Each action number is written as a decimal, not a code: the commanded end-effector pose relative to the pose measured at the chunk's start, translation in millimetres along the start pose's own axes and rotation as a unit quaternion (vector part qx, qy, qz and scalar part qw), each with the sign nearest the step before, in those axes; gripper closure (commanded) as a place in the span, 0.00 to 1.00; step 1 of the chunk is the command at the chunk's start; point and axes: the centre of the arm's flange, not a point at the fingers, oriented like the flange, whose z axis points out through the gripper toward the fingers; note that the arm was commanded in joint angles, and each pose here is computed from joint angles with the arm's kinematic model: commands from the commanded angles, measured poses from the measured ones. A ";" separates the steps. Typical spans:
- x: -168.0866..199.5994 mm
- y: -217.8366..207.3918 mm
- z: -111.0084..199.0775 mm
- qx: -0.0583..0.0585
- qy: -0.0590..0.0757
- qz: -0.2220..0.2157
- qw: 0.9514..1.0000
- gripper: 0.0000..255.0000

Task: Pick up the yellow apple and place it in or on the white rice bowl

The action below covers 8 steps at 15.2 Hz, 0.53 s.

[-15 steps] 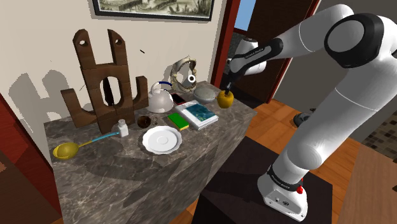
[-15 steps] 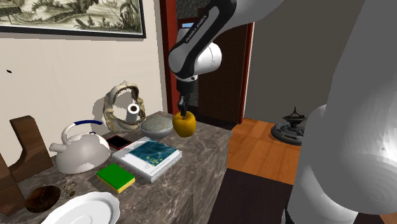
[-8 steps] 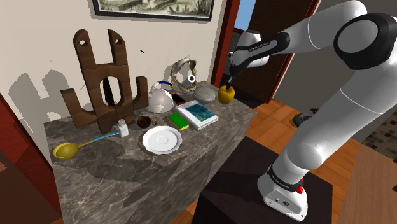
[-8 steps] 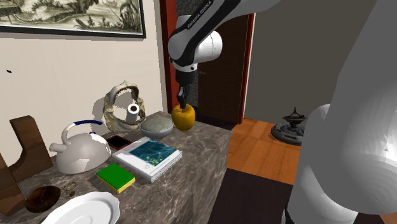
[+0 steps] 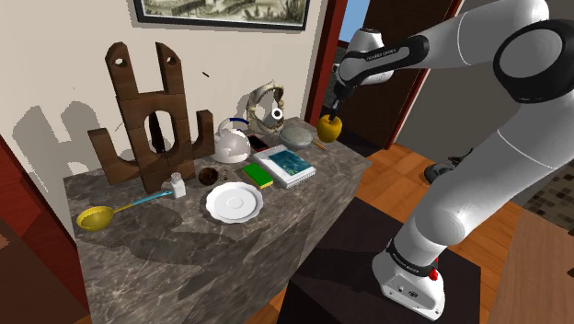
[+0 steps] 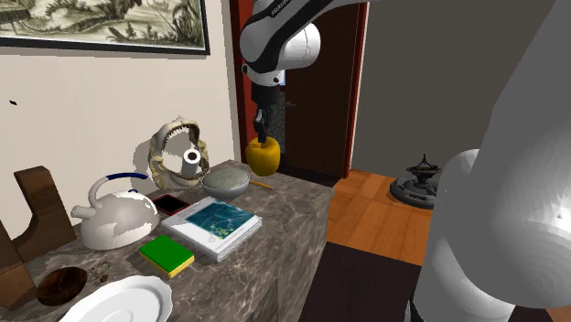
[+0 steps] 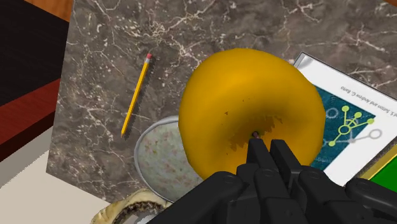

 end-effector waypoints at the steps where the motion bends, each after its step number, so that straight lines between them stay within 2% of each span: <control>1: 0.6 1.5 -10.3 0.000 0.000 0.000 1.000 1.00; 6: 4.0 5.4 -33.4 0.000 0.000 0.000 1.000 1.00; 8: 26.8 18.0 -37.6 0.000 0.000 0.000 1.000 1.00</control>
